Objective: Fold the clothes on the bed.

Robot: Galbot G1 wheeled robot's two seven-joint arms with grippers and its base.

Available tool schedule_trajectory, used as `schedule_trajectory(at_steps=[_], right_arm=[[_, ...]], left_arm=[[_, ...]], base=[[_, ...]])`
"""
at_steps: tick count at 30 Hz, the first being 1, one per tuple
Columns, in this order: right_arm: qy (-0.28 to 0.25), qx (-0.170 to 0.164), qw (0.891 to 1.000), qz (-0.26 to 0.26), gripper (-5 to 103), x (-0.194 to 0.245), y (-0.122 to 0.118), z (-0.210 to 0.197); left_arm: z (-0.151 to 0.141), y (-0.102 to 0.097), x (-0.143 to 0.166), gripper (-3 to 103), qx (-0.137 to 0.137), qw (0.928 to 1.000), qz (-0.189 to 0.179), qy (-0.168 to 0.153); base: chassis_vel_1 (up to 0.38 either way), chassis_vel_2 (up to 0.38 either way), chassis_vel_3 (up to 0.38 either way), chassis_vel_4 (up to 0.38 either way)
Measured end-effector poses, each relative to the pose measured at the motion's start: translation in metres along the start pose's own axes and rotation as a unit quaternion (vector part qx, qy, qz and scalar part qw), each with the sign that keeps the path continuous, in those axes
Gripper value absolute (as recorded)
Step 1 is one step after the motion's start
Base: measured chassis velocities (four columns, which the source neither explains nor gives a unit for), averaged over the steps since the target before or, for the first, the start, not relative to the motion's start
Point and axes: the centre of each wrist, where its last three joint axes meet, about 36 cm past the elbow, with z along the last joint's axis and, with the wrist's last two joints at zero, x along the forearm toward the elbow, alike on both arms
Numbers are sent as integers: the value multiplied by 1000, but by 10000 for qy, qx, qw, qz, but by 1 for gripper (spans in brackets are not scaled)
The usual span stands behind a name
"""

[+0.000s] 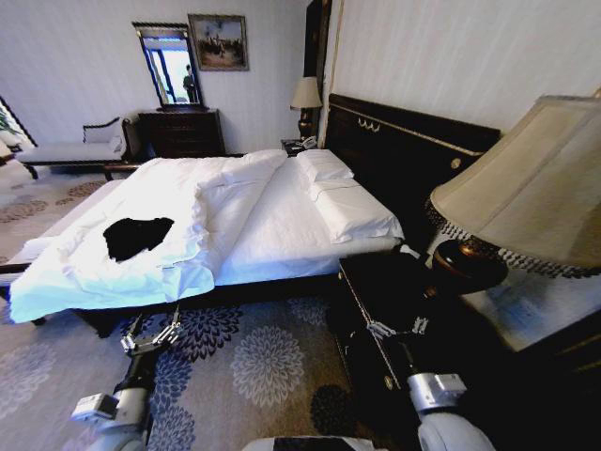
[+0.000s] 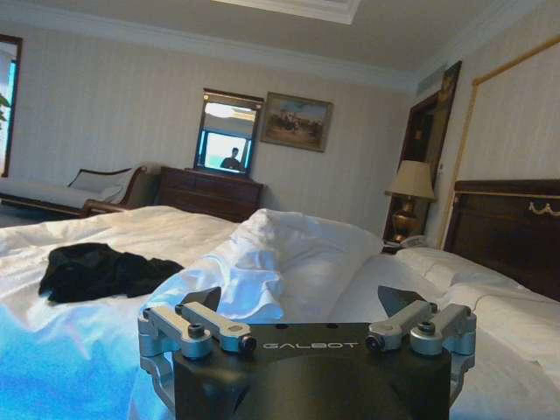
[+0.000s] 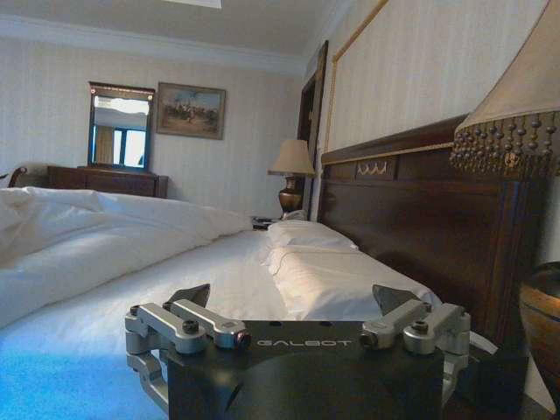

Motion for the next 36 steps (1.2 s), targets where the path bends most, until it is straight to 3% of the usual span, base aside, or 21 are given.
schedule_trajectory(at_steps=[36], right_arm=[[-20,-3,10000,82,100,2,-1,-2]], left_arm=[[11,-23,1,100,-62,9993,304,227]], base=[[-45,45,38,-47]])
